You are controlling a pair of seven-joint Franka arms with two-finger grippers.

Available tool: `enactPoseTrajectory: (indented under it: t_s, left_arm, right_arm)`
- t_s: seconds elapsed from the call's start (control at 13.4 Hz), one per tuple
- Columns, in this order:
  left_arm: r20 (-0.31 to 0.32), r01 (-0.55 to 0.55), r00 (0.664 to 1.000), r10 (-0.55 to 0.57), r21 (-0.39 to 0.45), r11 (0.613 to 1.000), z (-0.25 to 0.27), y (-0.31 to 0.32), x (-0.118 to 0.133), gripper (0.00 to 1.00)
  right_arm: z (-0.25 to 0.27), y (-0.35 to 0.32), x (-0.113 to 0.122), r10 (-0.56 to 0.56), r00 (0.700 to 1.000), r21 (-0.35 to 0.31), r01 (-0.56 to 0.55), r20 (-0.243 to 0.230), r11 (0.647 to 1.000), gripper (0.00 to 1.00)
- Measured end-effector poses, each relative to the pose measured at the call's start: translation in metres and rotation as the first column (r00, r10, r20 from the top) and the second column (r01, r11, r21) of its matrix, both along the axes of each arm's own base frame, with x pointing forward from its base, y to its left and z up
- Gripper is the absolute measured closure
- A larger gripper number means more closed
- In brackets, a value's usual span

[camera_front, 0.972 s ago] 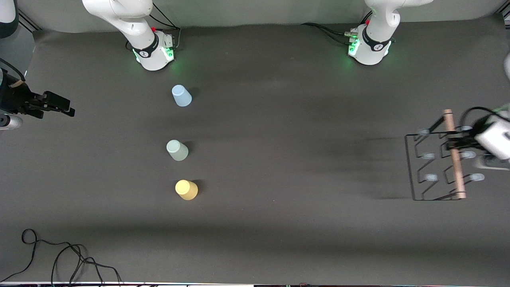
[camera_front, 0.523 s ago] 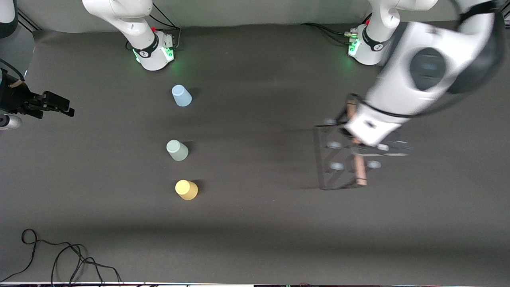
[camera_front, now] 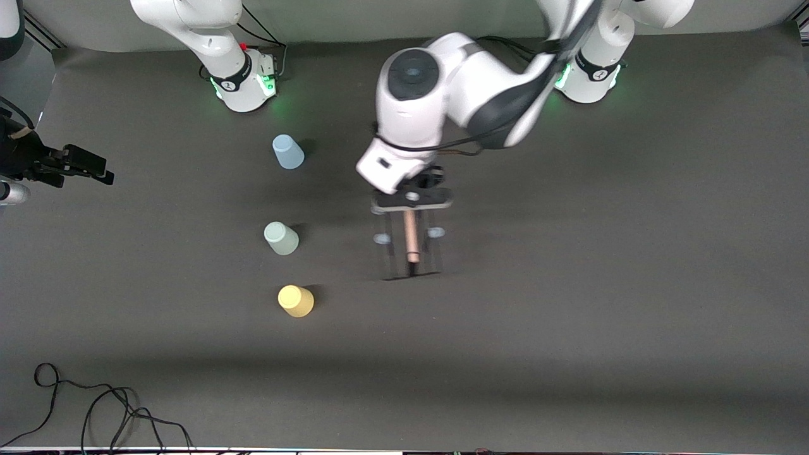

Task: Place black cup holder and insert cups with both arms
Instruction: 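Carry the rack to mid-table while the right gripper reaches the green cup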

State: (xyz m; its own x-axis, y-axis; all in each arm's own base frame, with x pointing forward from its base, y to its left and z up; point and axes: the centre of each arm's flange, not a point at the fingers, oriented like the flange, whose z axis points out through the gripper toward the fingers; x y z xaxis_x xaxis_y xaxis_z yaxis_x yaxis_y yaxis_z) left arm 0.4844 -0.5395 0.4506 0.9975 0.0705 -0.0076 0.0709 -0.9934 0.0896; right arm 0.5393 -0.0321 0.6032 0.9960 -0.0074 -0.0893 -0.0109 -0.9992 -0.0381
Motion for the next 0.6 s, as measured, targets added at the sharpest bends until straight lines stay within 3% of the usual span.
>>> enactPoseTrajectory:
  t_s: [0.3,0.6]
  left_arm:
    - [0.005,0.043,0.999,-0.043,-0.010,0.999,-0.057,-0.042,-0.016,0.84]
    - [0.017,0.055,0.998,-0.055,-0.012,0.998,-0.095,-0.054,-0.017,0.84]
  right_arm:
    - [0.000,0.000,-0.001,0.000,1.000,0.000,0.000,-0.007,1.000,0.00]
    - [-0.001,0.001,-0.001,0.002,1.000,0.000,-0.002,-0.008,1.000,0.00]
